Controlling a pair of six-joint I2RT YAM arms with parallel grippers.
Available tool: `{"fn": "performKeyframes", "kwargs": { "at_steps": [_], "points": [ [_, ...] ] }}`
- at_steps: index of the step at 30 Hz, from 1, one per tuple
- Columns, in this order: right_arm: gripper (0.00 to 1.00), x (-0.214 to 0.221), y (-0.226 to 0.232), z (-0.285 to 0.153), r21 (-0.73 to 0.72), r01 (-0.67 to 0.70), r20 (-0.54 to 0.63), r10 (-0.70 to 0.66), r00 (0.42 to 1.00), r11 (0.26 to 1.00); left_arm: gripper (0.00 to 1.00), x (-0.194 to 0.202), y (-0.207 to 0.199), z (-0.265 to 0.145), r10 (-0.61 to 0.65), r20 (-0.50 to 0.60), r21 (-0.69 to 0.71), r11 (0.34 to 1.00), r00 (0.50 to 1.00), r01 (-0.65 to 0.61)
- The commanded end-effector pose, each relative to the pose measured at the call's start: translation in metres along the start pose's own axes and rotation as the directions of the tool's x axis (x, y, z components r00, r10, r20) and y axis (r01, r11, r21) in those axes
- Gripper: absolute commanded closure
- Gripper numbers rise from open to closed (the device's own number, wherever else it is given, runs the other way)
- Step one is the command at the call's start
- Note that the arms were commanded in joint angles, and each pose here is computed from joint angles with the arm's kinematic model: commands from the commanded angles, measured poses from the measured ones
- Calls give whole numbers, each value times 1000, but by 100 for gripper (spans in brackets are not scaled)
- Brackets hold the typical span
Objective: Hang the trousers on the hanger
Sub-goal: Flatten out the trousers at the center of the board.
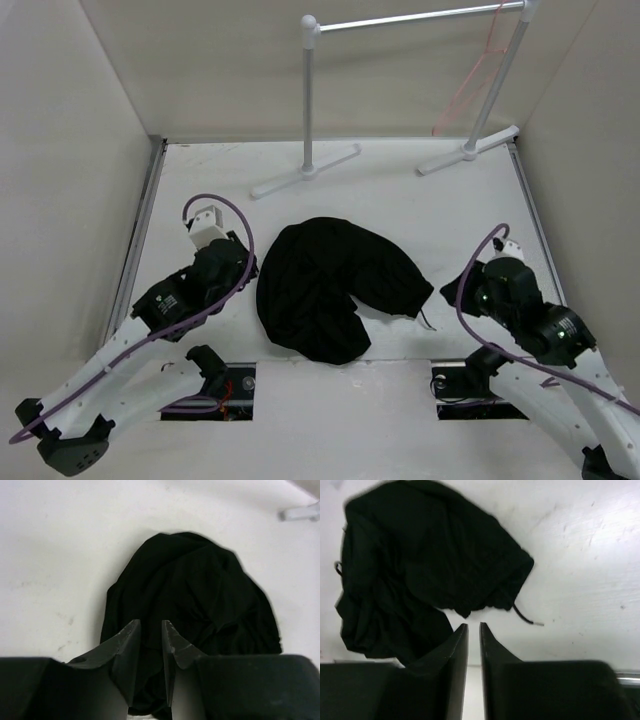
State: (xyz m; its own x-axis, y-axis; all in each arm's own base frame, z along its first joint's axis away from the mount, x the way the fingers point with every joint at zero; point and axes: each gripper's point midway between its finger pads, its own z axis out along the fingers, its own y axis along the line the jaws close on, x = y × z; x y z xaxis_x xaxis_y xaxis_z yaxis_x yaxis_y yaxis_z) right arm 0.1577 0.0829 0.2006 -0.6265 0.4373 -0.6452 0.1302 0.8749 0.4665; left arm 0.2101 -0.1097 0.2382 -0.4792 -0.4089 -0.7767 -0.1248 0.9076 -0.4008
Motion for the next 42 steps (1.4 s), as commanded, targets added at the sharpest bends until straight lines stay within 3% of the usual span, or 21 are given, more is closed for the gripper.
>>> {"fn": "performKeyframes", "kwargs": {
  "at_steps": [1, 4, 6, 10, 18, 24, 28, 30, 34, 37, 42],
  "points": [
    [67, 35, 5, 14, -37, -16, -119, 11, 993, 999, 73, 41, 30, 6, 17, -111, -108, 994, 994, -29],
    [46, 51, 18, 35, -79, -6, -161, -7, 987, 997, 39, 67, 41, 10, 5, -154, -117, 993, 988, -23],
    [39, 55, 28, 47, -99, 8, -168, -25, 986, 995, 28, 80, 35, 14, -8, -168, -76, 997, 986, -5],
    [34, 60, 48, 71, -119, 34, -181, -55, 982, 992, 23, 94, 23, 22, -50, -200, -20, 999, 979, 47],
    [43, 98, 46, 109, -65, 63, -279, -79, 957, 996, 24, 116, 21, 33, -54, -250, -19, 999, 967, 50],
    [45, 109, 39, 123, -16, 103, -315, -103, 943, 995, 31, 138, 29, 45, -43, -290, -44, 999, 956, 31],
    [84, 100, 46, 127, -18, 110, -290, -110, 951, 994, 38, 145, 30, 55, -33, -296, -55, 998, 955, 17],
    [97, 79, 51, 121, -19, 91, -219, -93, 971, 996, 48, 147, 27, 61, -28, -292, -50, 999, 956, 14],
    [98, 22, 53, 87, -38, 28, -48, -30, 998, 999, 76, 144, 21, 72, -35, -272, -42, 999, 962, 24],
    [98, -2, 38, 67, -23, 15, 5, -15, 1000, 1000, 89, 129, 12, 75, -47, -243, -22, 999, 969, 43],
    [99, -30, 18, 29, -16, -37, 110, 38, 993, 999, 94, 43, -15, 47, -45, -82, 57, 997, 996, 50]
  ]
}}
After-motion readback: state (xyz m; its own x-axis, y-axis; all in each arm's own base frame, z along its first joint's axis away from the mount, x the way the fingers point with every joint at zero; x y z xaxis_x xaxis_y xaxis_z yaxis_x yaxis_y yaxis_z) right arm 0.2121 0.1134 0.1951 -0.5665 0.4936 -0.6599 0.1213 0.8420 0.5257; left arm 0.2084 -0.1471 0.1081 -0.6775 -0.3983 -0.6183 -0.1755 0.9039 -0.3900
